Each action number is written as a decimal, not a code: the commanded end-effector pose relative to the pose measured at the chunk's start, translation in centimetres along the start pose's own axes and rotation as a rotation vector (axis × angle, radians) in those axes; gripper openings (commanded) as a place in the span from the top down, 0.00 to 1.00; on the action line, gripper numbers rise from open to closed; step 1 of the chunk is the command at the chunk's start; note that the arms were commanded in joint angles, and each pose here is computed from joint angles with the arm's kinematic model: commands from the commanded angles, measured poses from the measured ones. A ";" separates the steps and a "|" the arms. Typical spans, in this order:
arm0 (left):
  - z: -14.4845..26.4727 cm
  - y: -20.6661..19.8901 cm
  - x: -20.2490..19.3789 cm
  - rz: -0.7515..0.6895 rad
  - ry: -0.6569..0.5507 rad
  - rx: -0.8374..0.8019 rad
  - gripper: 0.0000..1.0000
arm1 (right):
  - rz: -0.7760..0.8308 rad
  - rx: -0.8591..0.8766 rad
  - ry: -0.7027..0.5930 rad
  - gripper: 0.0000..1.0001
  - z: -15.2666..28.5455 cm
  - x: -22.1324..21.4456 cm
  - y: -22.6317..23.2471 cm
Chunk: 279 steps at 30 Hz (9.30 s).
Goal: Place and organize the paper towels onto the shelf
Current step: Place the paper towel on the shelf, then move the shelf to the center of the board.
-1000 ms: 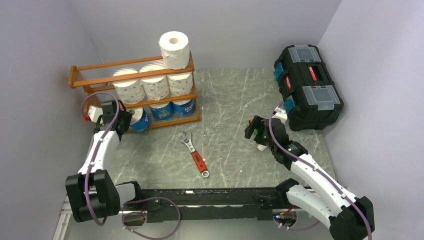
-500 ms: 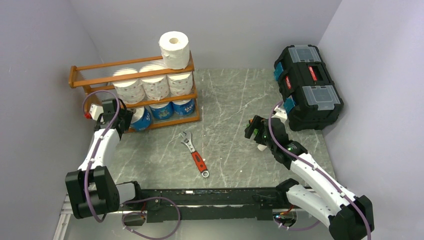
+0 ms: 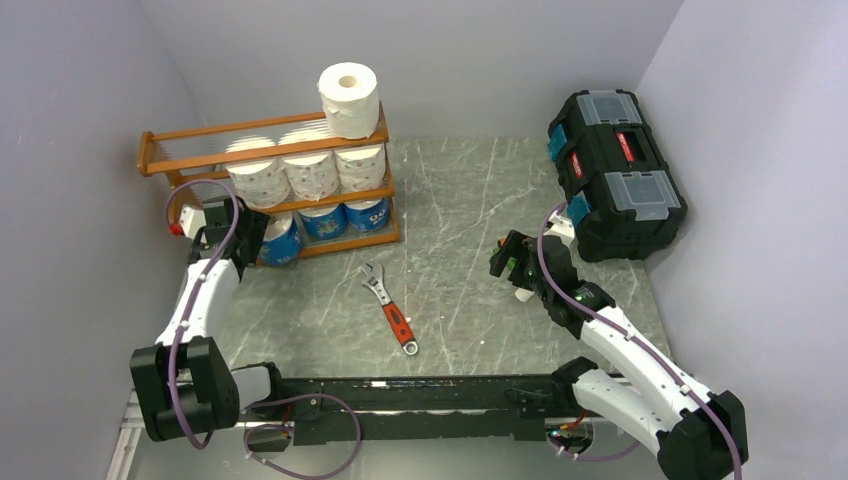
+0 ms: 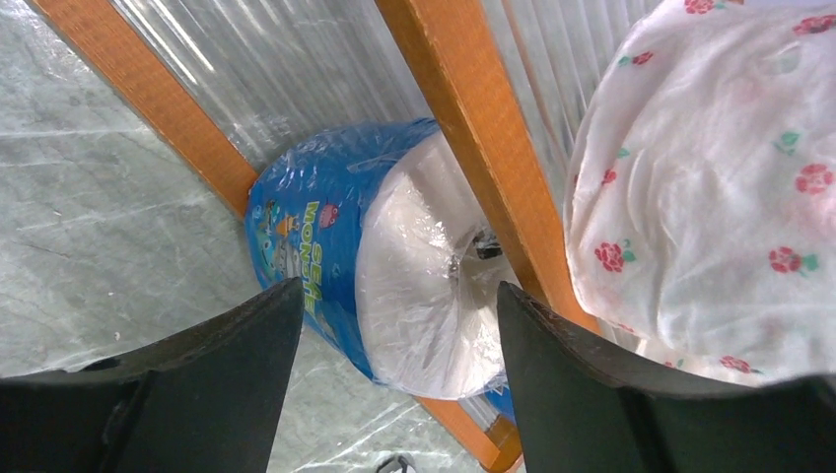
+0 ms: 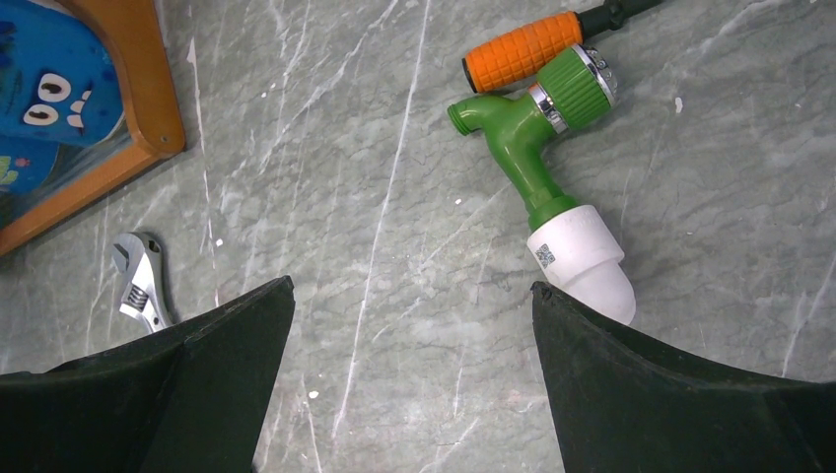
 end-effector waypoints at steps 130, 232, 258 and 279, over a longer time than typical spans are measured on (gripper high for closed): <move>10.0 6.7 -5.0 -0.224 0.302 -0.185 0.47 | 0.343 0.273 -0.070 0.10 -16.1 7.6 22.2; 8.8 4.1 -3.1 -0.119 0.223 -0.130 0.48 | 0.176 -0.367 -0.325 1.00 -9.7 12.1 7.5; 4.7 -6.3 2.9 -0.015 0.038 -0.211 0.44 | 0.182 -0.425 -0.356 1.00 -6.0 11.9 3.0; -3.6 -13.5 1.9 -0.302 0.051 -0.400 0.37 | 0.124 -0.509 -0.411 1.00 -2.2 12.0 0.0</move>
Point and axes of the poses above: each gripper's point midway between its finger pads, its own z axis back along the fingers, its own y axis along the line the jaws close on, x = y × z, the point moved 8 cm from there along z, back along the fingers, and after that the axes turned 2 degrees about -z, right-handed, at the moved point
